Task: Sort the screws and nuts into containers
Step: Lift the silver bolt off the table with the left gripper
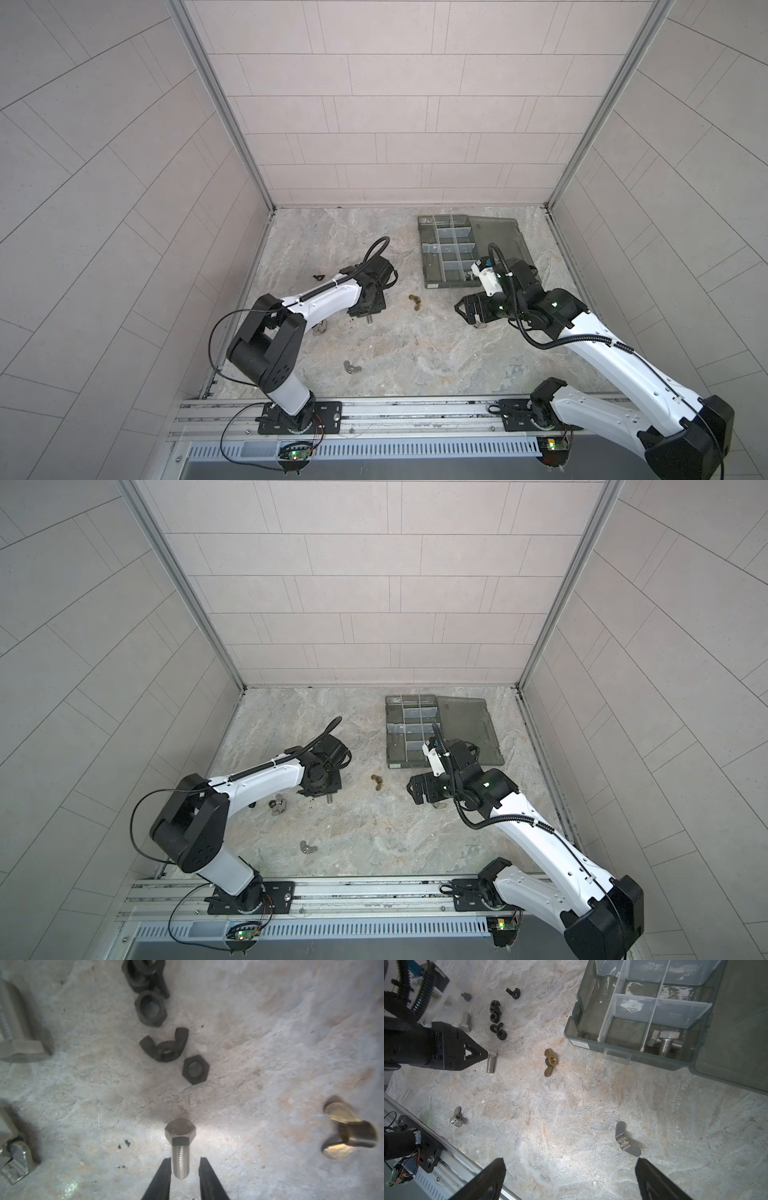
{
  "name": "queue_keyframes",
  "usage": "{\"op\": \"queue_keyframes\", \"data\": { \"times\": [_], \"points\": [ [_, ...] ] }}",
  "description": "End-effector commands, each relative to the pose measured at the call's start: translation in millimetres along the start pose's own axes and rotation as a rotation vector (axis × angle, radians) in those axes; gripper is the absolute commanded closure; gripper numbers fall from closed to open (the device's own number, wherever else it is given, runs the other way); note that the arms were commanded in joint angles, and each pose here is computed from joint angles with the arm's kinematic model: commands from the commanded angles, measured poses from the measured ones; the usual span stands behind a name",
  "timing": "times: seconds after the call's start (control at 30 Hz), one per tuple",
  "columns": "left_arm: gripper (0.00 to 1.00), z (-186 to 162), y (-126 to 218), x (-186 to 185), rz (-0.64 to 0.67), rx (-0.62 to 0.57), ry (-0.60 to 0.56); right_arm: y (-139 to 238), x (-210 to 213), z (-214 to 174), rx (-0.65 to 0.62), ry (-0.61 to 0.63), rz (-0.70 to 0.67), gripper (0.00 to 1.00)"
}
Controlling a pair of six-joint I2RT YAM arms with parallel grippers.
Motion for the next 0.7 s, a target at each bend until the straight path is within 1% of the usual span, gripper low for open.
{"op": "queue_keyframes", "data": {
  "times": [0.0, 0.13, 0.27, 0.67],
  "points": [
    [0.68, -10.4, 0.0, 9.2, 0.029, -0.014, 0.019, 2.3, 0.9, 1.5, 0.003, 0.007, -0.001, 0.01],
    [0.68, -14.1, -7.6, 10.7, 0.034, -0.014, 0.027, 1.4, 0.9, 1.6, 0.003, 0.004, -0.001, 0.01],
    [0.68, -9.2, -11.4, 6.3, 0.026, -0.018, 0.023, 0.6, -0.1, 0.7, 0.008, 0.007, -0.006, 0.01],
    [0.68, -6.8, -6.6, -0.3, -0.016, -0.015, 0.029, -2.5, -0.5, 2.1, 0.017, 0.01, -0.01, 0.01]
  ]
}}
Point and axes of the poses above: each gripper's point midway between its finger pads, its own y axis back along the fingers, its own x axis along the line the jaws close on, z = x × y, the point moved 5 cm from there along y, back along the fingers, and after that the axes turned 15 degrees about -y, right-handed, at the moved point
